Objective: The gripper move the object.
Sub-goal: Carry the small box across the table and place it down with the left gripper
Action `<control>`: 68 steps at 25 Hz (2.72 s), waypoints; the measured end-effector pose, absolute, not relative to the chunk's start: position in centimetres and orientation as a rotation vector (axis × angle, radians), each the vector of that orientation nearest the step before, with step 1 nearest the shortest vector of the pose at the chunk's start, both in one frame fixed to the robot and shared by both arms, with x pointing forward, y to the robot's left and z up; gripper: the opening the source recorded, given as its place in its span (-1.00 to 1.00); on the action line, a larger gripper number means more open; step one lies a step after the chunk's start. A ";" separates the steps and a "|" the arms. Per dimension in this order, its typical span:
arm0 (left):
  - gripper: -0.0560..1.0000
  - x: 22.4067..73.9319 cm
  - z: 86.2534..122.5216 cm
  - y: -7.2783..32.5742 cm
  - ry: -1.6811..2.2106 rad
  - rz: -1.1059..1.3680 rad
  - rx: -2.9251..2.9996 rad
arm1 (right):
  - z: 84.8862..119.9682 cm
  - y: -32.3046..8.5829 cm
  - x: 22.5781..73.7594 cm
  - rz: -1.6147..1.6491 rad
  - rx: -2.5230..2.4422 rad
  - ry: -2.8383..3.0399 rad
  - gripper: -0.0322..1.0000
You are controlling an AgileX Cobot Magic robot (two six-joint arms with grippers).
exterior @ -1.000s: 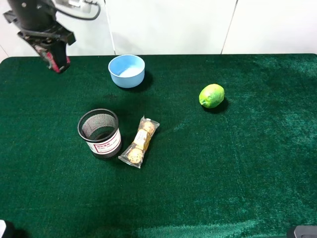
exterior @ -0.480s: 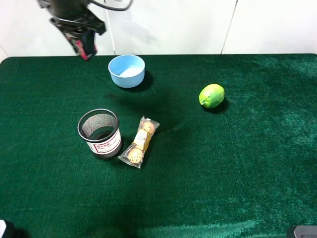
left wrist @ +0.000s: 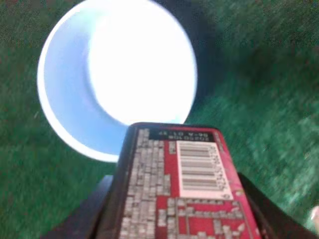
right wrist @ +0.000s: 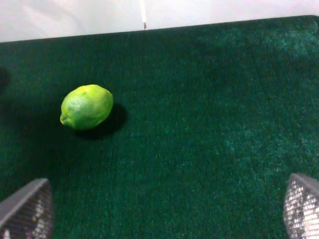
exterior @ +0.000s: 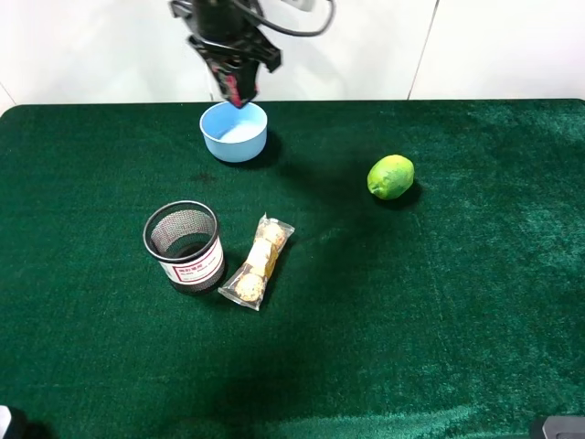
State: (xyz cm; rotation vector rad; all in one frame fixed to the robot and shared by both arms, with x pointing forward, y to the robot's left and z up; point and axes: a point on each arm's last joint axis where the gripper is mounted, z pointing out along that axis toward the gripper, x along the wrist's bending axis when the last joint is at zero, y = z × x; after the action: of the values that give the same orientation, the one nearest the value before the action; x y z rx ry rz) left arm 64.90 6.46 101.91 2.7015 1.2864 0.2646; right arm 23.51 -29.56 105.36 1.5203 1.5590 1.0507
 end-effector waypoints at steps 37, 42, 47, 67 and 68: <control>0.00 66.5 90.7 -0.1 1.276 0.220 2.633 | 105.4 -29.6 23.5 1.051 1.520 1.558 0.40; 0.00 66.5 90.6 -0.2 1.273 0.225 2.626 | 105.4 -29.6 23.5 1.051 1.520 1.559 0.40; 0.00 66.6 90.6 -0.2 1.273 0.227 2.621 | 105.4 -29.6 23.5 1.051 1.520 1.559 0.40; 0.87 66.6 90.6 -0.3 1.272 0.233 2.612 | 105.4 -29.6 23.5 1.051 1.520 1.558 0.40; 0.88 66.6 90.7 -0.3 1.272 0.233 2.611 | 105.4 -29.6 23.5 1.051 1.520 1.558 0.40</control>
State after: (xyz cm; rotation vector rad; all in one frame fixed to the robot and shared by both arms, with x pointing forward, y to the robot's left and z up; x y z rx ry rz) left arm 66.64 -0.29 90.65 2.6108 1.2716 0.2333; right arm 23.51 -29.56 105.36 1.5196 1.5583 1.0513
